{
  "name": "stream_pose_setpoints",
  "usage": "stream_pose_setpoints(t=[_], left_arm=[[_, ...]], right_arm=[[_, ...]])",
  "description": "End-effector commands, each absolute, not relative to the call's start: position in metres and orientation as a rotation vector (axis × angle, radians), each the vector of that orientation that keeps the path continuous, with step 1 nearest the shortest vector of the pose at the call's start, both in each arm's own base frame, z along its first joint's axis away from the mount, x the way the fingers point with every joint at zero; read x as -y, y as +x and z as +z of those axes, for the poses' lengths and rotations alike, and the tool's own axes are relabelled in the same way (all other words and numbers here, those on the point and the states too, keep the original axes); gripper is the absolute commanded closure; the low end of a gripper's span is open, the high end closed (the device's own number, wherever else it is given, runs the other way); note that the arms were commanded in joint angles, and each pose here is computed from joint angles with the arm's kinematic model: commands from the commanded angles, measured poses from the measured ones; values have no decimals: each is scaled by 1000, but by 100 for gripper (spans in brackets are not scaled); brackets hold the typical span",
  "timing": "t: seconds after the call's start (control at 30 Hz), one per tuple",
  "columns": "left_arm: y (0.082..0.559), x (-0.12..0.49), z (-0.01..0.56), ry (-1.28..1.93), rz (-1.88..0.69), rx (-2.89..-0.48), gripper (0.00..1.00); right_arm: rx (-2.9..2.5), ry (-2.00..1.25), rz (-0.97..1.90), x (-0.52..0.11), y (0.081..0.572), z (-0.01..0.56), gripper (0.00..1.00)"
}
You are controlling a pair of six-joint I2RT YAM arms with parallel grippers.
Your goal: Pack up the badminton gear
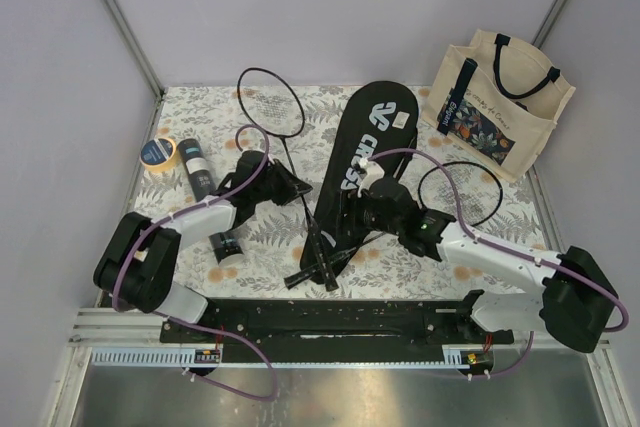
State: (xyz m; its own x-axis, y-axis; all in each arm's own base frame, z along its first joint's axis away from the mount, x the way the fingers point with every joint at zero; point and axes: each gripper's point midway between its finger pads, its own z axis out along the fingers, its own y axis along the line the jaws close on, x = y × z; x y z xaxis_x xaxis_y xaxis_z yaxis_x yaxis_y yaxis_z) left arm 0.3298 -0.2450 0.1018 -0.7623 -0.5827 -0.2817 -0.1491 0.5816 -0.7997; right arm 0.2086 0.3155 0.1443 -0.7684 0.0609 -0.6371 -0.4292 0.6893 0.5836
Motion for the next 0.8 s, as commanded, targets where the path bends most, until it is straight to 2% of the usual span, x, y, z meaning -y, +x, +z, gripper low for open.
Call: stream_pose_setpoints(t=[0.0, 0.37, 0.57, 0.77], left_arm=[[312, 254, 145, -304, -1172, -2203, 100], [229, 273, 209, 21, -1449, -2111, 100], [187, 279, 236, 105, -1603, -2042, 100], [165, 282, 252, 120, -1722, -1983, 100]], right_arm=[[-2051, -173, 1034, -311, 234, 198, 16], [-1660, 3, 1333, -304, 250, 285, 10], [-1557, 0, 1431, -314, 253, 310, 9], [-1473, 17, 1566, -327, 253, 332, 11]])
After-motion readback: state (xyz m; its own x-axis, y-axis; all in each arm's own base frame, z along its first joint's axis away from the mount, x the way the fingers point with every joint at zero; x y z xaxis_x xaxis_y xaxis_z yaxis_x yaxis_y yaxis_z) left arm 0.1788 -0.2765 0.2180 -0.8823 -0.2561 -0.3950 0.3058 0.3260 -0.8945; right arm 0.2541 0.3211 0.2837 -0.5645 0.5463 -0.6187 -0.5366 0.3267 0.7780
